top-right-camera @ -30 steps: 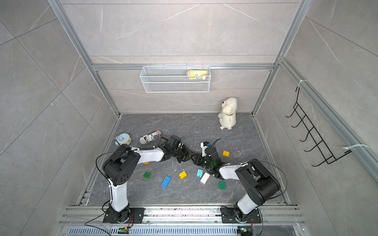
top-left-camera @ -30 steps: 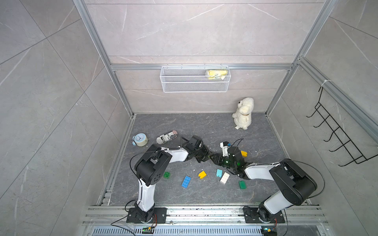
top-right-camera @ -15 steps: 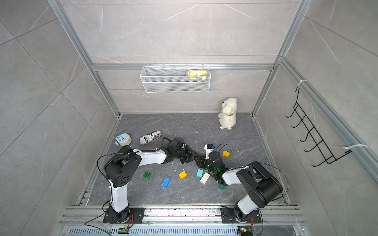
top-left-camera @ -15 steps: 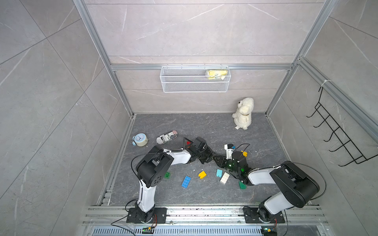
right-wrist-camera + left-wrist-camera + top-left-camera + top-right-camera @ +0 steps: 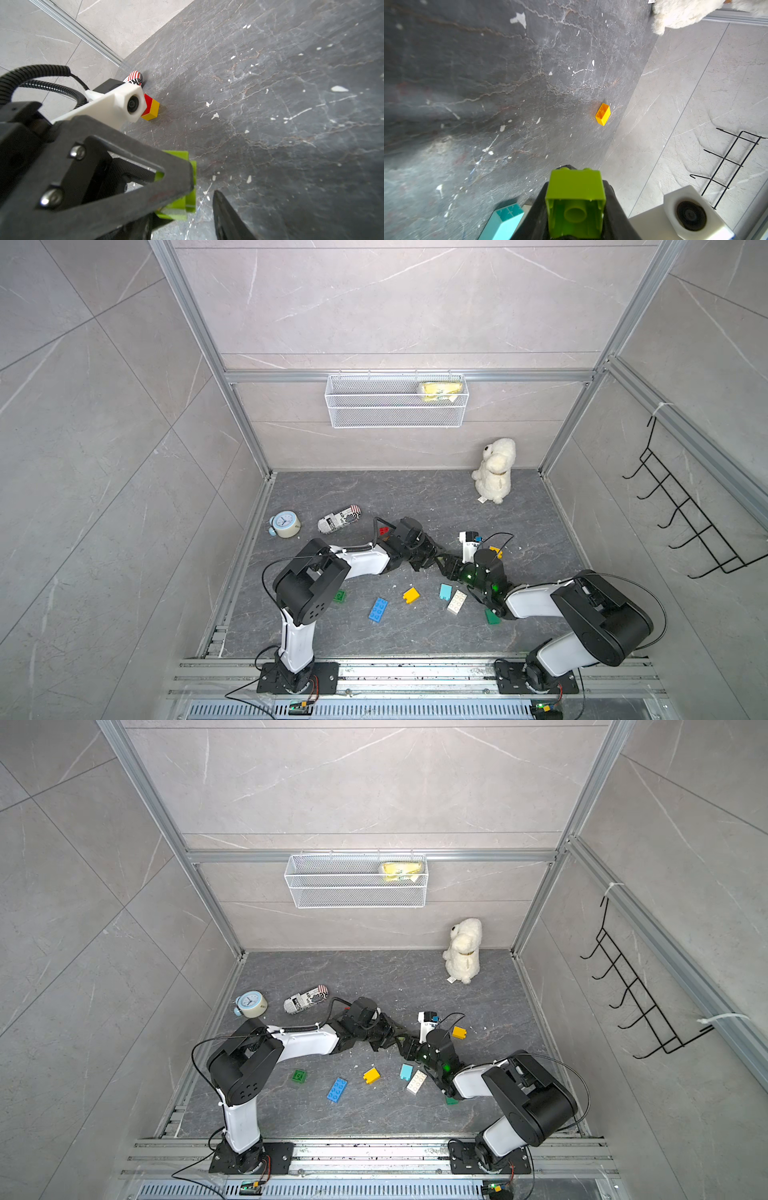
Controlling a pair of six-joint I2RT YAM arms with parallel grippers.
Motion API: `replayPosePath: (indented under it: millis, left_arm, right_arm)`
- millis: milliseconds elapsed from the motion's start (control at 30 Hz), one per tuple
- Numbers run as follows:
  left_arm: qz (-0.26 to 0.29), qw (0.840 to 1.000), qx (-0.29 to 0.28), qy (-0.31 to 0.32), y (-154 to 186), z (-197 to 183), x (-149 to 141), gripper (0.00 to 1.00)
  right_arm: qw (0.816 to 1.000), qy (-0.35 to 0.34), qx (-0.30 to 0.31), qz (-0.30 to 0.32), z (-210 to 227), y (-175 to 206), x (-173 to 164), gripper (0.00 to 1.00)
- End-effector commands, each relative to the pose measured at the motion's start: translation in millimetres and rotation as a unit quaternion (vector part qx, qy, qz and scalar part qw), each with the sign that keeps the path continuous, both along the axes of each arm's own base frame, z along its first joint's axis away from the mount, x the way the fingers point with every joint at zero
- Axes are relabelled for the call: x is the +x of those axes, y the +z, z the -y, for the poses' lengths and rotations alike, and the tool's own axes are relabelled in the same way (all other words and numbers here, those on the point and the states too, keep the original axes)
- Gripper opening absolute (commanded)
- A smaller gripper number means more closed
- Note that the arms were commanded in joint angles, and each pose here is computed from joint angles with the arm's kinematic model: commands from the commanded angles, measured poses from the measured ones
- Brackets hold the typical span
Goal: Assemble the letter h with lego
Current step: Adjust the lego brick at the center of the board.
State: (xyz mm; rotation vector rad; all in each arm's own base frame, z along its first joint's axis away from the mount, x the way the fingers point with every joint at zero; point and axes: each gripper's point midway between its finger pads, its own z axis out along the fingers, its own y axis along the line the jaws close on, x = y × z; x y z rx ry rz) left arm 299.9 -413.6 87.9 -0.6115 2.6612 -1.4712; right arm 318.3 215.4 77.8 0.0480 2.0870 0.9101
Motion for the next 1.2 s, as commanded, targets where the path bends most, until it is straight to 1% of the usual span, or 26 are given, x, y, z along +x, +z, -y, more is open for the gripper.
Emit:
replayPosePath:
  millis: [0,167,300,433,500,600,633,667,733,767,833,933,1033,1100,1167]
  left_arm:
    - [-0.012,0.996,-0.035,-0.078,25.3,24.5,-43.1,0.3]
    - [-0.014,0.996,-0.028,-0.083,19.8,22.2,-48.3,0.32]
    - [-0.013,0.996,-0.025,-0.088,16.0,19.6,-52.4,0.37]
    - [-0.007,0.996,-0.022,-0.085,16.8,15.1,-51.1,0.46]
    - [-0.001,0.996,-0.02,-0.085,19.4,12.5,-48.7,0.56]
    - [0.01,0.997,-0.001,-0.073,20.6,-2.8,-40.2,0.7]
    - [0.013,0.998,0.008,-0.068,20.5,-10.4,-36.5,0.76]
    - [0.014,0.998,0.022,-0.06,18.5,-22.0,-31.9,0.81]
    - [0.017,0.998,0.045,-0.044,14.9,-46.0,-23.4,0.82]
    - [0.016,0.998,0.055,-0.034,12.2,-60.6,-18.9,0.83]
    - [0.014,0.997,0.07,-0.021,7.4,-87.8,-12.6,0.83]
    - [0.019,0.996,0.092,-0.007,4.8,-129.5,-5.4,0.84]
    - [0.036,0.994,0.107,-0.001,10.7,-163.5,-0.2,0.85]
    - [0.059,0.989,0.134,0.008,14.2,-189.2,4.8,0.86]
    - [0.081,0.983,0.161,0.025,16.0,-213.4,10.9,0.86]
  right_arm:
    - [0.997,-0.02,0.015,0.067,3.2,37.4,12.5,0.45]
    - [0.996,-0.034,0.01,0.082,10.6,44.5,11.2,0.3]
    - [0.996,-0.035,0.003,0.083,12.0,45.7,11.2,0.16]
    - [0.997,-0.035,-0.013,0.071,12.7,40.9,11.9,0.08]
    - [0.997,-0.036,-0.029,0.061,13.9,36.3,12.9,0.03]
    - [0.996,-0.043,-0.071,0.039,17.4,26.7,15.3,0.01]
    - [0.994,-0.044,-0.093,0.035,17.6,23.4,15.0,0.01]
    - [0.99,-0.046,-0.129,0.031,17.3,19.7,14.2,0.01]
    - [0.977,-0.041,-0.207,0.033,11.9,16.1,11.9,0.01]
    - [0.967,-0.039,-0.249,0.032,9.8,13.0,11.0,0.01]
    - [0.951,-0.04,-0.304,0.027,8.0,9.5,12.6,0.01]
    - [0.922,-0.025,-0.385,0.013,1.2,0.1,12.9,0.02]
    - [0.876,-0.015,-0.482,0.008,-8.7,-9.8,14.2,0.04]
    - [0.841,-0.003,-0.54,-0.007,-15.7,-18.6,14.3,0.04]
    - [0.811,0.006,-0.585,-0.014,-23.6,-24.5,15.3,0.05]
